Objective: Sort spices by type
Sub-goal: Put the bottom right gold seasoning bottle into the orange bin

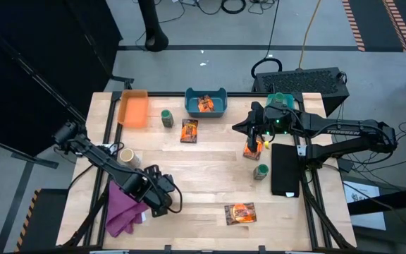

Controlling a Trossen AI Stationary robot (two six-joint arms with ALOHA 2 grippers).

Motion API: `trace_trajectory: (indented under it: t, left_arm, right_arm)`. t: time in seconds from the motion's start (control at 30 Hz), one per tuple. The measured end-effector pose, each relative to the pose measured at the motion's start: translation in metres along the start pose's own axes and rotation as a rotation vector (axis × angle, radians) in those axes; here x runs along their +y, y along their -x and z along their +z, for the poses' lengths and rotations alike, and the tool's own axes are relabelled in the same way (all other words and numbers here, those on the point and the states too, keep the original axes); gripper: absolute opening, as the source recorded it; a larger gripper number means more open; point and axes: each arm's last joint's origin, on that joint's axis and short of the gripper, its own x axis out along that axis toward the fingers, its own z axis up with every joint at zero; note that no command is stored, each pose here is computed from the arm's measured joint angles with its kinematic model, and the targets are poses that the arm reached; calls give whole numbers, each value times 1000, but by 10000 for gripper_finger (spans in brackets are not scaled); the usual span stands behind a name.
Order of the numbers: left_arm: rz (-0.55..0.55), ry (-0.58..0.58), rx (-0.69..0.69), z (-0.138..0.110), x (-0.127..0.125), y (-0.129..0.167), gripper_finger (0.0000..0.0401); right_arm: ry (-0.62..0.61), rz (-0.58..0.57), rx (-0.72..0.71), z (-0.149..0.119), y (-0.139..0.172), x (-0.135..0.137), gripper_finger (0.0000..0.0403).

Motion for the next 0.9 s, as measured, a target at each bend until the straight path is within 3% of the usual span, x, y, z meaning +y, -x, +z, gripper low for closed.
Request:
trace_trajectory:
  t: [0.73,0.9]
  left_arm:
    - [-50,5,8,8,-7,10,334]
    - [-15,-4,55,4,-3,11,334]
  right_arm:
    - [0,0,-1,0,0,0,0]
    - [0,-1,-1,0,0,0,0]
